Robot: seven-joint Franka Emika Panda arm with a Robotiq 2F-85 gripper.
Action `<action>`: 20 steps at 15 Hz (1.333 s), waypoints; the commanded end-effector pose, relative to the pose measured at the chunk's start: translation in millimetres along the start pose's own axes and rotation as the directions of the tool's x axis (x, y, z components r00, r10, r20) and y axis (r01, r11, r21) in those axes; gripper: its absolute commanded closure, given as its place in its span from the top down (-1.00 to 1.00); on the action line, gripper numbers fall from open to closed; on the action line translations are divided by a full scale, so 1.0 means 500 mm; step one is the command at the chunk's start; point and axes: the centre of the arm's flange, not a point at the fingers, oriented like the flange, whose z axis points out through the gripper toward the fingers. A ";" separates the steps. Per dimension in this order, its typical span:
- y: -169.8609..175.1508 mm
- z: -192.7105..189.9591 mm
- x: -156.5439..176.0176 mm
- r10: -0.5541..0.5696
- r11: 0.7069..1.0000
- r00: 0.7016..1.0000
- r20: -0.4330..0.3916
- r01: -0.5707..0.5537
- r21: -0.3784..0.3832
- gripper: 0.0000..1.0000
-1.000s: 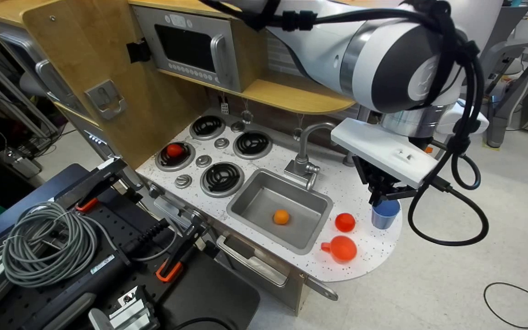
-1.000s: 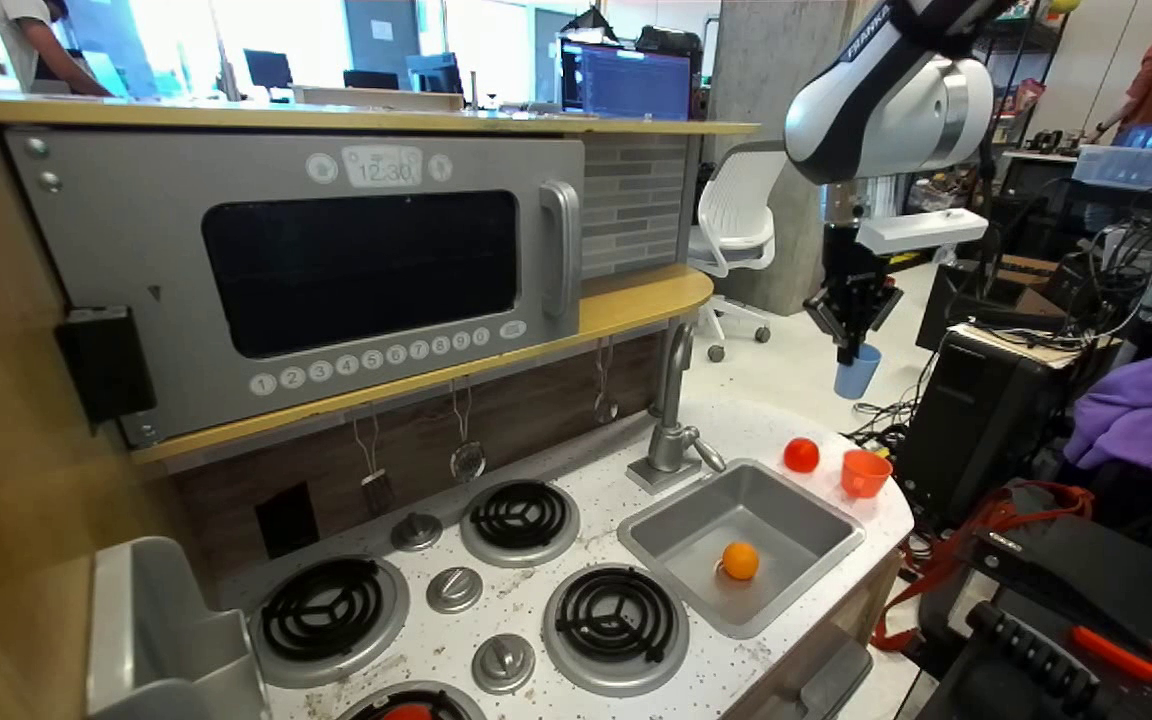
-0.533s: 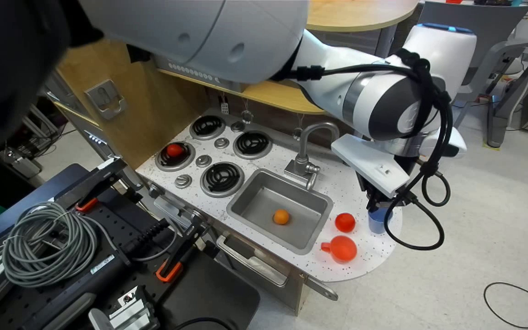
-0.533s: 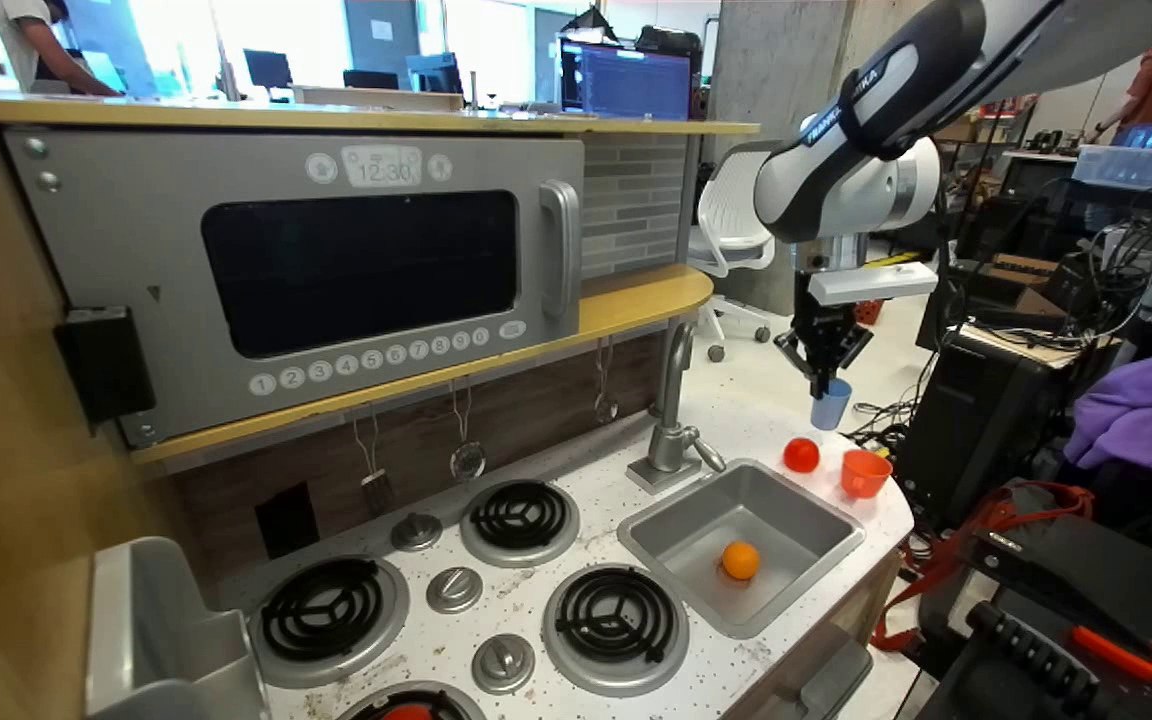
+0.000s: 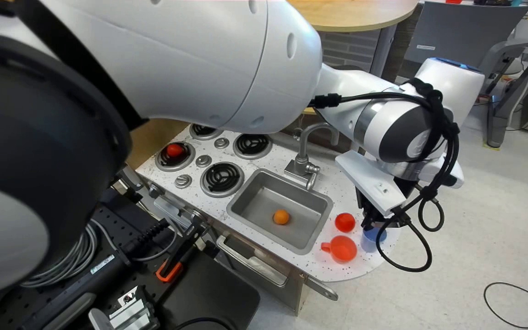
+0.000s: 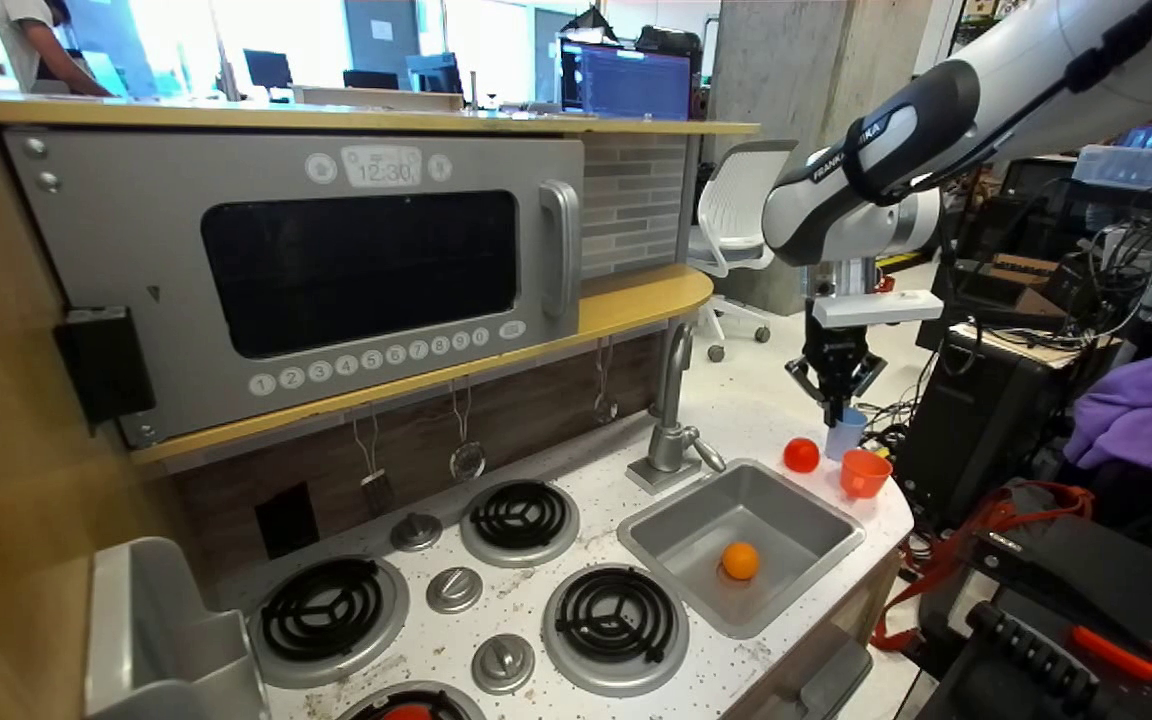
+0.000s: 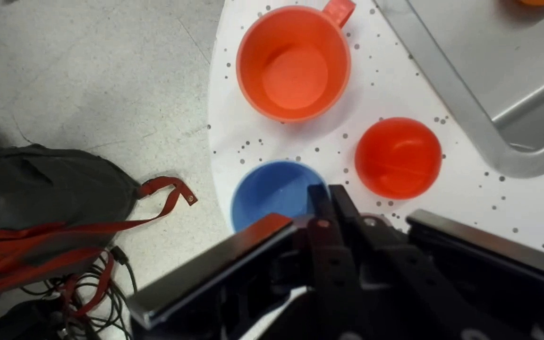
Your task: Remove the blue cup from the orange cup and put it at the right outside of the sink
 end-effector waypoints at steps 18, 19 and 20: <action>0.142 -0.349 -0.117 -0.385 0.923 0.875 -0.292 0.364 -0.126 1.00; 0.152 -0.362 -0.124 -0.410 0.912 0.861 -0.301 0.389 -0.129 1.00; 0.163 -0.371 -0.133 -0.425 0.905 0.859 -0.287 0.405 -0.128 1.00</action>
